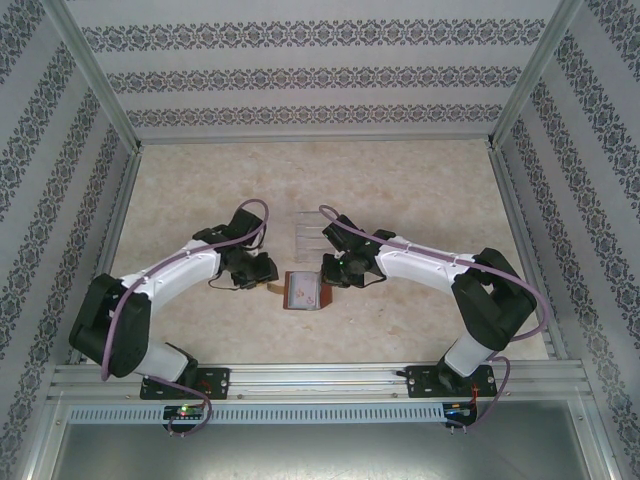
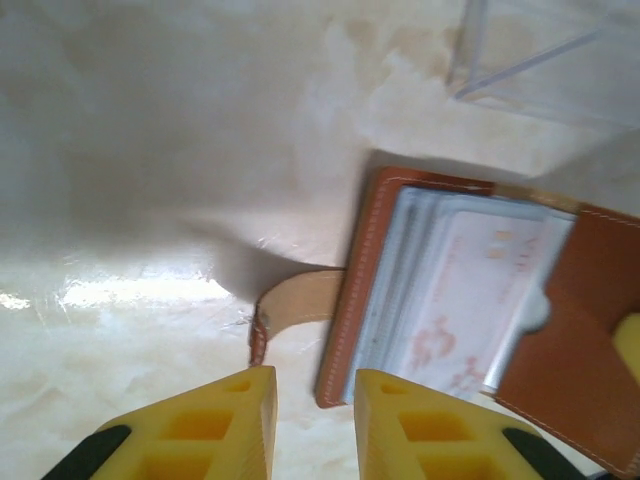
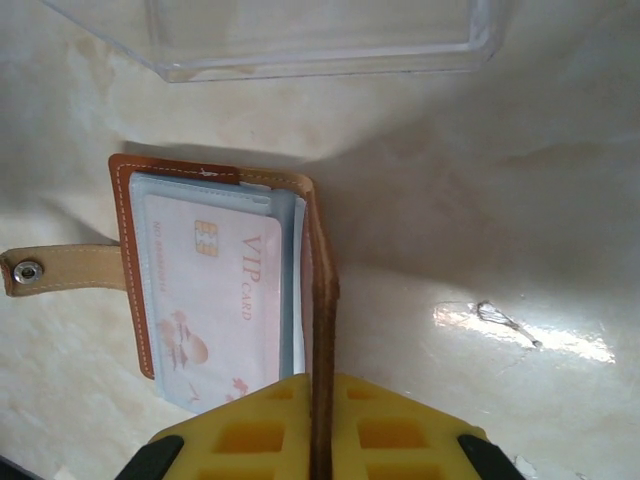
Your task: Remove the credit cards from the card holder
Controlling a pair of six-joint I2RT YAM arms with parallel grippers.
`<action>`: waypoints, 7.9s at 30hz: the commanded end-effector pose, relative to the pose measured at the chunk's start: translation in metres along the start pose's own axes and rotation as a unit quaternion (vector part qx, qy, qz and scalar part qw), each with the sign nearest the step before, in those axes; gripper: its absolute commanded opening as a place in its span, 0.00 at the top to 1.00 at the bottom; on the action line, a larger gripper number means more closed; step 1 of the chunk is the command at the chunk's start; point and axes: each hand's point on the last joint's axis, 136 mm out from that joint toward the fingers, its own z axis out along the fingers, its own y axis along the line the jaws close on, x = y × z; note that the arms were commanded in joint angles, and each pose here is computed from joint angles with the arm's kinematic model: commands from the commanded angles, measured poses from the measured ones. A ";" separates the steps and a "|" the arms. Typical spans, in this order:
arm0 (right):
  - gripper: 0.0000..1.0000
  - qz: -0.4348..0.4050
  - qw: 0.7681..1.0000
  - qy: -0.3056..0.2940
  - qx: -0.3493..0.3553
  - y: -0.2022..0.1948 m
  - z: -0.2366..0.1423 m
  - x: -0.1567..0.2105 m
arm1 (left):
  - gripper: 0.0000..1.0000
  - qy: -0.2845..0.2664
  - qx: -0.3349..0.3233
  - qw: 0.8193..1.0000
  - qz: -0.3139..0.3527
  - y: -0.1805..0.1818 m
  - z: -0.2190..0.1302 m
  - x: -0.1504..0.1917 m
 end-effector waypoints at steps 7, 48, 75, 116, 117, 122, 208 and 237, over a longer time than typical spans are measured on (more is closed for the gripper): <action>0.90 0.003 1.000 -0.011 -0.021 0.008 -0.007 -0.002 | 0.87 0.022 0.032 0.999 0.001 -0.020 0.007 0.007; 0.19 -0.133 0.931 0.014 0.340 -0.083 -0.014 -0.001 | 1.00 0.082 0.021 0.996 -0.026 0.000 0.074 0.026; 0.65 -0.091 0.981 -0.068 0.159 -0.009 -0.040 -0.010 | 0.82 0.048 0.147 0.988 -0.022 -0.064 0.036 0.012; 0.66 0.055 0.988 -0.013 -0.142 0.018 0.012 -0.006 | 0.86 0.067 0.007 0.998 0.004 -0.022 0.067 0.024; 0.65 0.057 0.986 -0.012 -0.155 0.020 0.012 -0.007 | 0.86 0.067 0.007 0.998 0.004 -0.022 0.067 0.025; 0.64 0.058 0.981 0.007 -0.187 0.027 0.019 -0.004 | 0.86 0.066 0.007 0.998 0.005 -0.023 0.066 0.024; 0.64 0.026 0.991 0.050 -0.119 0.026 0.041 0.007 | 0.84 0.076 -0.002 0.997 0.010 -0.025 0.070 0.024; 0.64 0.022 0.995 0.011 -0.098 0.017 0.007 -0.009 | 0.83 0.084 -0.012 0.996 0.014 -0.025 0.072 0.023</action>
